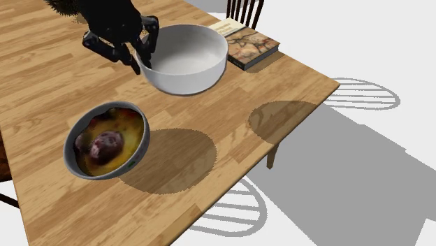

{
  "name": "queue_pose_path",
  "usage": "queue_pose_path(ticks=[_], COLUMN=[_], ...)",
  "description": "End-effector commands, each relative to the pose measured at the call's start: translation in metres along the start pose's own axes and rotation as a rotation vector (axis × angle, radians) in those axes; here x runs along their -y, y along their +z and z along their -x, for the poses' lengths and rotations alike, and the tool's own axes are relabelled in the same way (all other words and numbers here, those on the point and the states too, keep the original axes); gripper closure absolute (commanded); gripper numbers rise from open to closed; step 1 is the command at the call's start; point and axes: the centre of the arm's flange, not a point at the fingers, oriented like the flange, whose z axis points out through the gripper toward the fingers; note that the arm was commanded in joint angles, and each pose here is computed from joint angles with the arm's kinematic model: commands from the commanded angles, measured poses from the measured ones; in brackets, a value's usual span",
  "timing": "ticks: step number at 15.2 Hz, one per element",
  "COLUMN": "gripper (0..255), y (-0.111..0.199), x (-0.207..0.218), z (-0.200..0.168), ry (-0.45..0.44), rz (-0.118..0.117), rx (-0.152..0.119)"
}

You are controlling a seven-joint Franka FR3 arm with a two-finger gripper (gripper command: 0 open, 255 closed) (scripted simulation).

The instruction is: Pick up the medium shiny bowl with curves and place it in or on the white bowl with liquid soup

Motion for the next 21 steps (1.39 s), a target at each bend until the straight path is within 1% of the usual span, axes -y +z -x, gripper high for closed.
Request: queue_pose_path(ticks=[1,15,21], gripper=[255,255,255], y=[-0.006,-0.047,-0.015], x=[0.025,0.192,0.196], z=[0.006,0.066,0.069], ry=[0.000,0.000,0.000], rz=[0.000,0.000,0.000], rx=[-0.001,-0.001,-0.001])
